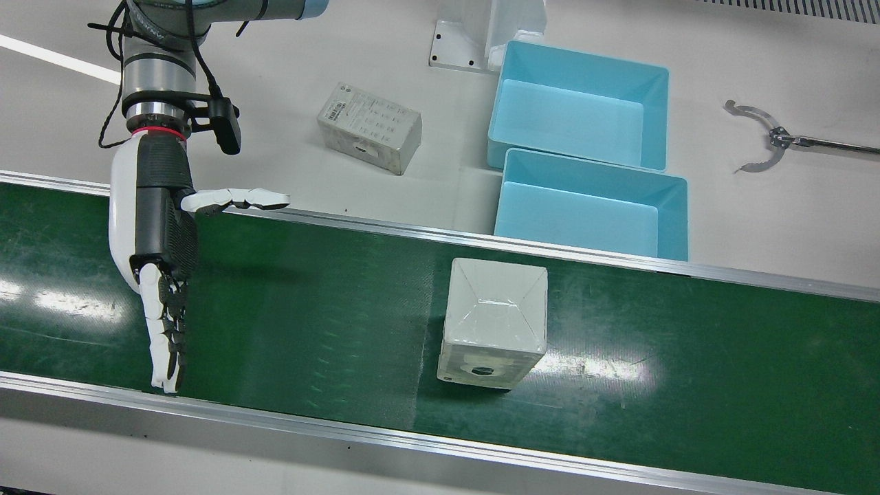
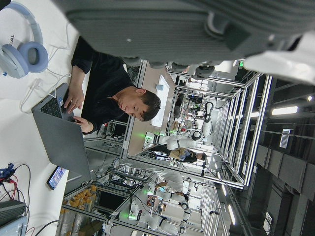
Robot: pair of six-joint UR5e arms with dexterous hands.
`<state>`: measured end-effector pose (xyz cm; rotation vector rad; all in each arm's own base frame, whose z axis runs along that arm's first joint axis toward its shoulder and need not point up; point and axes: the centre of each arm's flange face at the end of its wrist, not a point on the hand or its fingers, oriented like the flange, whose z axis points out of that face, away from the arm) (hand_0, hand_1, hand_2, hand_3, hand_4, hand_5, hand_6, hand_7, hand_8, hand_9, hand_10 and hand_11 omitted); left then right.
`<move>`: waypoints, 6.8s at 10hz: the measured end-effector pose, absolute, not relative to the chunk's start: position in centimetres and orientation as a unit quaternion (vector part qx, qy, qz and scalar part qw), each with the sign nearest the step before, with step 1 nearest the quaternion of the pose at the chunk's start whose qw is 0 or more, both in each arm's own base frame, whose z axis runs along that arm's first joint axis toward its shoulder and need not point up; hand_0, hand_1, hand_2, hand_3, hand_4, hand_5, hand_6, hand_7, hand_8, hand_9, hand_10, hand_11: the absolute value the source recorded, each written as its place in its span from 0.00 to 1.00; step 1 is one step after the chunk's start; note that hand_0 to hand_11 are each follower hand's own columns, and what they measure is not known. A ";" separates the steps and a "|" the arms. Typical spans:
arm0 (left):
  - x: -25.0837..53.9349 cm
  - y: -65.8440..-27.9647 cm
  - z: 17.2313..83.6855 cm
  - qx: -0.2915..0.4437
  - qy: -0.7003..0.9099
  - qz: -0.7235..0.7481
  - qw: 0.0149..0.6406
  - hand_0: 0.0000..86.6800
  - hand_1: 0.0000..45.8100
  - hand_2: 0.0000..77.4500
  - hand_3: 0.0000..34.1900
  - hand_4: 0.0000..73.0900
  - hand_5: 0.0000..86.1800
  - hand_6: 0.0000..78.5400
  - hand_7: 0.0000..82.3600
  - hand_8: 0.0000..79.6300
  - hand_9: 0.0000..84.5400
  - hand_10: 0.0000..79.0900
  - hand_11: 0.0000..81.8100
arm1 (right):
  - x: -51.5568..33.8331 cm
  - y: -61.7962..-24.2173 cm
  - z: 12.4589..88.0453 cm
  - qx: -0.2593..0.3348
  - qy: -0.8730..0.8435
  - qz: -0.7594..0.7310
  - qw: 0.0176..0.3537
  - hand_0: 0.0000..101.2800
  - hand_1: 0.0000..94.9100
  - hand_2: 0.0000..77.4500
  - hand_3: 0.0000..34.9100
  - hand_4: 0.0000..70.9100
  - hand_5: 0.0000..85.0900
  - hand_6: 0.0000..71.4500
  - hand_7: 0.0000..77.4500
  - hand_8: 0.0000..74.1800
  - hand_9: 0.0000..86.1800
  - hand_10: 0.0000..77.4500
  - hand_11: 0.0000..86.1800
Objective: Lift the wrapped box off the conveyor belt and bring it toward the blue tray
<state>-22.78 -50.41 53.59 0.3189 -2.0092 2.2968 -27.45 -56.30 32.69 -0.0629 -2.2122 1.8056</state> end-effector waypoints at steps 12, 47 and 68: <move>-22.8 -50.4 53.6 0.104 -0.654 0.748 0.037 0.00 0.00 0.01 0.00 0.00 0.01 0.00 0.00 0.00 0.00 0.01 0.00 | -30.5 -57.2 31.7 -0.030 -0.765 0.626 0.152 0.41 0.10 0.17 0.18 0.02 0.04 0.00 0.00 0.01 0.02 0.01 0.03; -22.8 -50.4 53.6 0.104 -0.654 0.748 0.037 0.00 0.00 0.01 0.00 0.00 0.01 0.00 0.00 0.00 0.00 0.01 0.00 | -34.7 -56.2 28.2 -0.093 -0.822 0.552 0.100 0.39 0.03 0.39 0.00 0.25 0.54 0.50 0.44 0.35 0.50 0.16 0.23; -22.8 -50.4 53.6 0.104 -0.654 0.748 0.037 0.00 0.00 0.01 0.00 0.00 0.01 0.00 0.01 0.00 0.00 0.01 0.00 | -45.8 -35.8 15.3 -0.242 -0.833 0.491 0.081 0.52 0.26 0.49 0.63 0.00 0.16 0.00 0.11 0.00 0.02 0.00 0.02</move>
